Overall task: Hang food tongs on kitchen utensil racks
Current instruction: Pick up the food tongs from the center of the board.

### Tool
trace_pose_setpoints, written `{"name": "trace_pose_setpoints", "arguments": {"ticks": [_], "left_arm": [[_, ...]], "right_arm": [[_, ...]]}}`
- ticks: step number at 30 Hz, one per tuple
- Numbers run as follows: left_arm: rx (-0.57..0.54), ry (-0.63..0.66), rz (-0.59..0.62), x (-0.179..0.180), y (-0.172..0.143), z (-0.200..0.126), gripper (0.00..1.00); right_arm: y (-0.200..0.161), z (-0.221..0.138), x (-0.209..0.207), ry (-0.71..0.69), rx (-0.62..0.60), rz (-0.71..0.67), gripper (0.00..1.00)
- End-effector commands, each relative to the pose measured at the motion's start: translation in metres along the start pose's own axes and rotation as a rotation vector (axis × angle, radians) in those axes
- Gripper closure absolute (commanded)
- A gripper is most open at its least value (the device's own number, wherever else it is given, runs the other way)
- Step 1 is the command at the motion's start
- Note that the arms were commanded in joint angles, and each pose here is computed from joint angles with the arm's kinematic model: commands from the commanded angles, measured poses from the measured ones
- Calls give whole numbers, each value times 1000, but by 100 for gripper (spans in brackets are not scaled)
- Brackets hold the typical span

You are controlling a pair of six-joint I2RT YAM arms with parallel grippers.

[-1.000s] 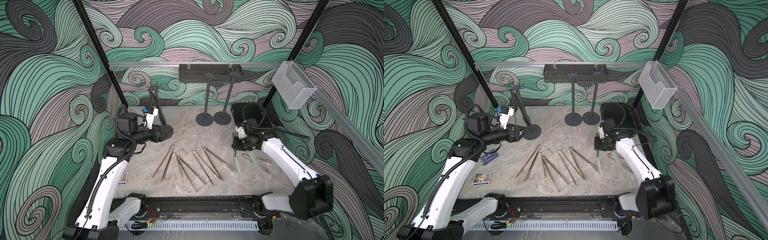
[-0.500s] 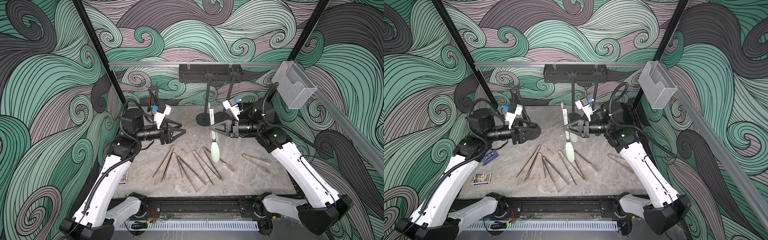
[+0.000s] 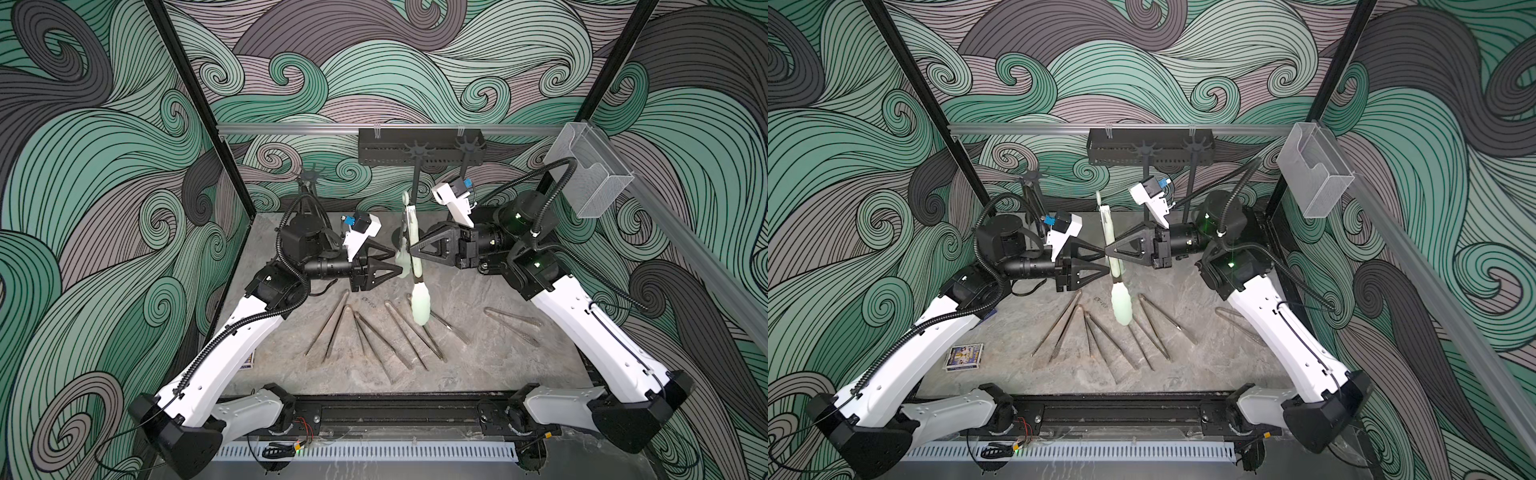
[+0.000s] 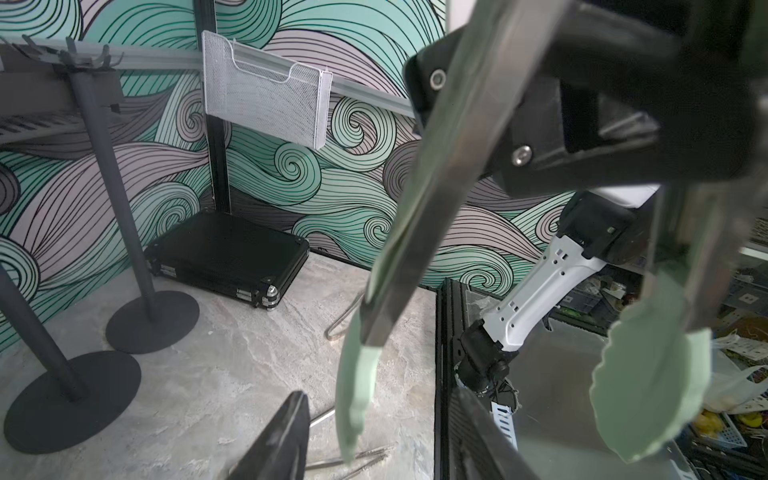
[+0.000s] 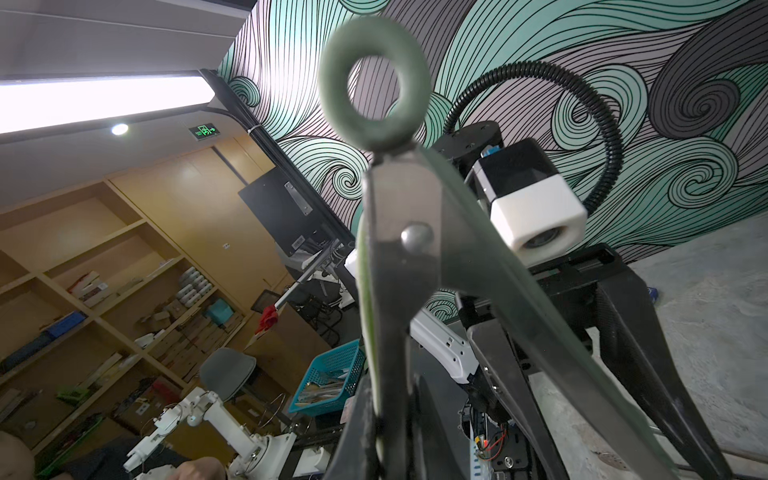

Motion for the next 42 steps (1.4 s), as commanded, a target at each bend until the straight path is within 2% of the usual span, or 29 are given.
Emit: {"name": "trace_pose_setpoints", "arguments": {"ticks": [1,4,6,9,15,19,23,26,27,30,35,39,42], "left_arm": [[-80,-10,112,-11,32,0,45],[-90,-7,133,-13,37,4,46],[-88,-2,139,-13,37,6,51],[-75,6,136,-12,34,9,70],[-66,31,139,-12,30,12,100],[-65,86,137,-10,31,9,100],[-45,217,100,0,33,0,100],[-23,325,71,8,34,-11,100],[-26,357,61,10,35,-14,100],[-59,415,29,13,41,-22,100],[-95,495,-48,29,45,-19,100],[-53,549,-68,43,42,-9,100],[-21,620,-62,49,44,-14,100]], "right_arm": [[8,5,14,50,3,-41,100],[8,10,14,65,11,-34,100],[9,12,14,69,10,-32,100],[10,12,15,67,6,-35,100],[10,13,14,60,1,-27,100],[11,12,11,42,-5,-22,100],[12,8,1,-12,-24,6,100],[16,-1,-9,-61,-55,38,79],[17,-5,-13,-76,-66,45,69],[18,-17,-17,-112,-99,47,46],[17,-44,-10,-179,-155,26,40],[9,-74,-4,-309,-209,-1,37],[0,-91,-2,-422,-234,-32,35]]}}
Point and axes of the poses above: each gripper's point midway between its finger pads, its own z axis out along the fingers, its own x axis along the line the jaws close on, y = z × x, the point moved 4 cm from there along -z, back along the fingers, and after that the axes turned 2 degrees about z, right-handed, at the moved point
